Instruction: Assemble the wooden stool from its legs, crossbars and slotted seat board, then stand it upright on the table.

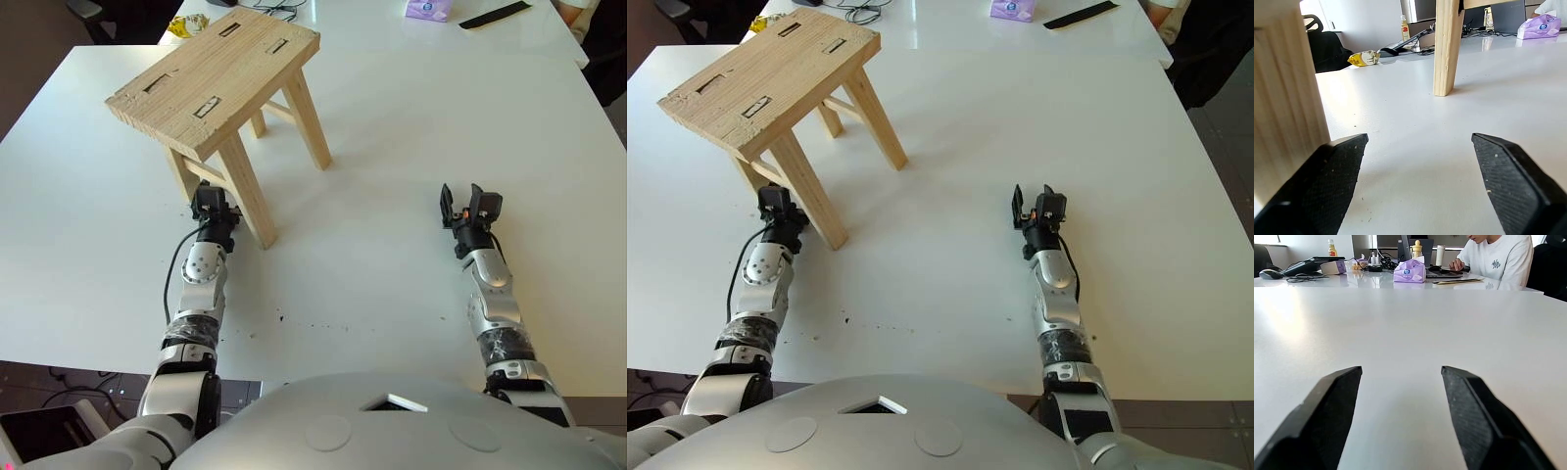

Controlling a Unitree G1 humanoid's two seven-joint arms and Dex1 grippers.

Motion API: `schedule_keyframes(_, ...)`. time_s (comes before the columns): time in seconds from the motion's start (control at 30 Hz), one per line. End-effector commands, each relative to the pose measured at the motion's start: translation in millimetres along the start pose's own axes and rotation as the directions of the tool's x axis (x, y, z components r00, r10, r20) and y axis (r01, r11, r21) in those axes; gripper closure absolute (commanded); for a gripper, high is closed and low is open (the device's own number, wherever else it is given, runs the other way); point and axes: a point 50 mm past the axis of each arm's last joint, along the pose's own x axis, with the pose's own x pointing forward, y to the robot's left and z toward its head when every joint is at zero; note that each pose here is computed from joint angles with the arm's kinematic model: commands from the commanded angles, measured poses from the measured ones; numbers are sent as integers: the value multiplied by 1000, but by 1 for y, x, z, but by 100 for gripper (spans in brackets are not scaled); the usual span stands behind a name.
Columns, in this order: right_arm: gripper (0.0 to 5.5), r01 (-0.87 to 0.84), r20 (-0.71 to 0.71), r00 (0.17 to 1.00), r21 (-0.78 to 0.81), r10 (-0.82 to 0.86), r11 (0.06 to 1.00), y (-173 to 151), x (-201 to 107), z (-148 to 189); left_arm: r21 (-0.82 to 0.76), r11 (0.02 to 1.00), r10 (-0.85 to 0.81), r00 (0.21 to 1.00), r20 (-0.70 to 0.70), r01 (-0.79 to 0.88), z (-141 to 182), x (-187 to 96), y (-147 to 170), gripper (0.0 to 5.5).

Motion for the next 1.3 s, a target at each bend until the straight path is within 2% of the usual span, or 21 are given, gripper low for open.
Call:
schedule_keyframes(0.03,249,18,-34,999,-3,-18,1000,-2,7,-7,-17,1000,-25,997,-77,23,-17,-3,-13,154)
schedule_keyframes(0.53,249,6,-33,999,-37,-8,999,5,31,-5,-79,997,-11,1000,3,12,-3,21,-28,154)
schedule_keyframes(0.73,249,15,-76,997,-52,-19,999,1,28,-16,-90,995,-52,999,0,52,-6,22,-41,154)
schedule_keyframes(0.97,249,13,-92,996,-68,-19,998,6,23,-25,-73,993,-96,995,-8,95,-8,19,-41,154)
schedule_keyframes(1.1,249,20,-90,996,-58,-25,998,11,20,-29,-58,992,-112,994,12,112,-1,24,-31,154)
schedule_keyframes(1.3,249,78,-75,994,-16,-79,997,15,8,-34,-39,996,-72,997,40,74,7,21,4,154)
